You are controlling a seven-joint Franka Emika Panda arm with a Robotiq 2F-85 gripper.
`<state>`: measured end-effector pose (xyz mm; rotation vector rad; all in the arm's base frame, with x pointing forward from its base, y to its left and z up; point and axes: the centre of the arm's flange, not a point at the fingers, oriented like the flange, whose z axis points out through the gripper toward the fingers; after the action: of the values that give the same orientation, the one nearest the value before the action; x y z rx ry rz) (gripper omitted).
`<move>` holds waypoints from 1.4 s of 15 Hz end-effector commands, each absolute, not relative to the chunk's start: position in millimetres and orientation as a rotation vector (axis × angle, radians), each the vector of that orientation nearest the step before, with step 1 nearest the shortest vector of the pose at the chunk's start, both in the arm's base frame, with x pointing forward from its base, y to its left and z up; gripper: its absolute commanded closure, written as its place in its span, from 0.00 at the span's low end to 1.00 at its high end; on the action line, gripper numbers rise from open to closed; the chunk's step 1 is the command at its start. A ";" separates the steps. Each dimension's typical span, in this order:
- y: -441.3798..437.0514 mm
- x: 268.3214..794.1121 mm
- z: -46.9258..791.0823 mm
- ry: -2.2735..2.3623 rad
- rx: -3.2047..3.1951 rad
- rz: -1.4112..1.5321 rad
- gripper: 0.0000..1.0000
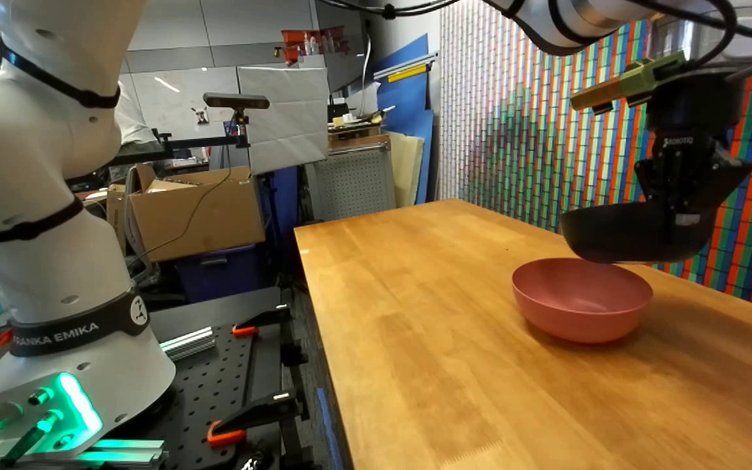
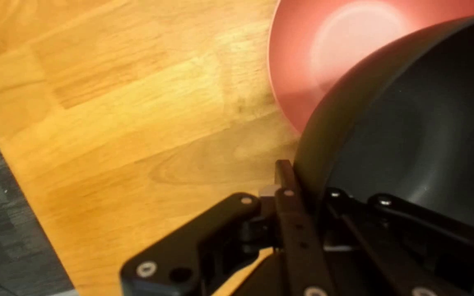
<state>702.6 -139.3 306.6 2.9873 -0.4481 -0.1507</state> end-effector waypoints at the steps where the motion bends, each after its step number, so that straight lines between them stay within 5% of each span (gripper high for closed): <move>1: -150.2 699.5 295.1 -0.548 3.123 -0.282 0.98; 11: -152.9 675.7 276.3 -0.555 3.196 -0.350 0.98; 13: -151.0 671.6 277.4 -0.509 3.200 -0.332 0.68; 21: -141.5 677.9 296.4 -0.387 3.219 -0.204 0.09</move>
<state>684.2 -148.6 281.0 3.2049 -0.4333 -0.2561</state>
